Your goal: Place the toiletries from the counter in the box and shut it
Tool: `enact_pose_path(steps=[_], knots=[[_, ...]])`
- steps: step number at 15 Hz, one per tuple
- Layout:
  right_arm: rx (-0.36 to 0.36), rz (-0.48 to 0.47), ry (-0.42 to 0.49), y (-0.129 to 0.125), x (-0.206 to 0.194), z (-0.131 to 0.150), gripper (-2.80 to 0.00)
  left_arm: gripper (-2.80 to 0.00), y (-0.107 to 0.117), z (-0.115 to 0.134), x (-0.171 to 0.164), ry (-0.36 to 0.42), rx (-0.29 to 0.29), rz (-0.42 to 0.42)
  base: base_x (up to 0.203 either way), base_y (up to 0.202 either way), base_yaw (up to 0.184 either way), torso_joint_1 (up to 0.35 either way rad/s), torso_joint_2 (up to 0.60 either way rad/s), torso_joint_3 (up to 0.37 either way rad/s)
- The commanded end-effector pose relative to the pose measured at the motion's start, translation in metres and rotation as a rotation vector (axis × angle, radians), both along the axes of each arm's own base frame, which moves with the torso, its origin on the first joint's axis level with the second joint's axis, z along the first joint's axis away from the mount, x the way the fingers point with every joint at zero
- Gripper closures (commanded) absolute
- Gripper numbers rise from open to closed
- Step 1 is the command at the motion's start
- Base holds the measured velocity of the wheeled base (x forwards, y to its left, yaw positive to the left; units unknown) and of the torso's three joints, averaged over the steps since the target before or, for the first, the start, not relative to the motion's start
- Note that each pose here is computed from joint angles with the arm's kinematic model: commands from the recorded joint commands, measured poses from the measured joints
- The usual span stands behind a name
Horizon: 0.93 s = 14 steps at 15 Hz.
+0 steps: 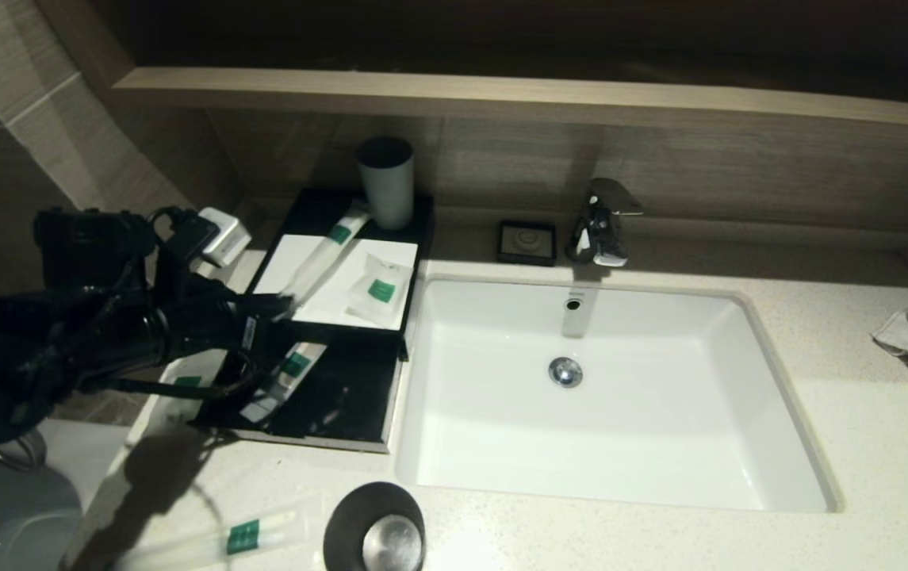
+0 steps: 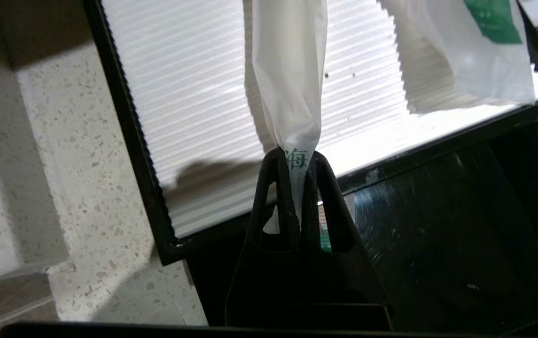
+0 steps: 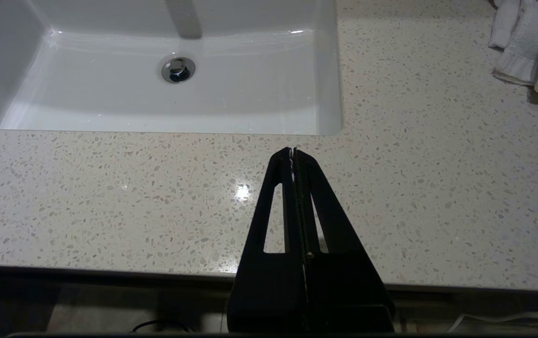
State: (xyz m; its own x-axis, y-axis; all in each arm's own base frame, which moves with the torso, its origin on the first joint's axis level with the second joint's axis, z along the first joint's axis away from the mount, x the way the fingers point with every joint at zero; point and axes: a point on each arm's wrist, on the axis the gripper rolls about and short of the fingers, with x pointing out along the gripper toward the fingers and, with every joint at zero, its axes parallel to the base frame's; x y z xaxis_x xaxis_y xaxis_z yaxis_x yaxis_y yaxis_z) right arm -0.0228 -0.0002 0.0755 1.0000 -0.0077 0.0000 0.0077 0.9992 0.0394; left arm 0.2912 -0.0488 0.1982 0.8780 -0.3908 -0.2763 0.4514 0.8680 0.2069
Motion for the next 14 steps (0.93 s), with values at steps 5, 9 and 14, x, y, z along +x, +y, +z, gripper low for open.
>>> enact_pose_path(steps=[5, 9, 14], knots=[[0.001, 0.0, 0.002, 0.0, 0.0, 0.0, 0.0, 0.0, 0.003, 0.017, -0.017, -0.052, -0.014, 0.01, 0.0, 0.0, 0.0, 0.0, 0.0, 0.0], [0.001, 0.0, 0.002, 0.0, 0.0, 0.0, 0.0, 0.0, 0.009, 0.021, -0.027, -0.015, 0.003, 0.092, 0.0, 0.0, 0.0, 0.0, 0.0, 0.0], [0.001, 0.0, 0.002, 0.0, 0.0, 0.0, 0.0, 0.0, 0.014, 0.032, -0.047, 0.017, -0.007, 0.193, 0.0, 0.0, 0.0, 0.0, 0.0, 0.0]])
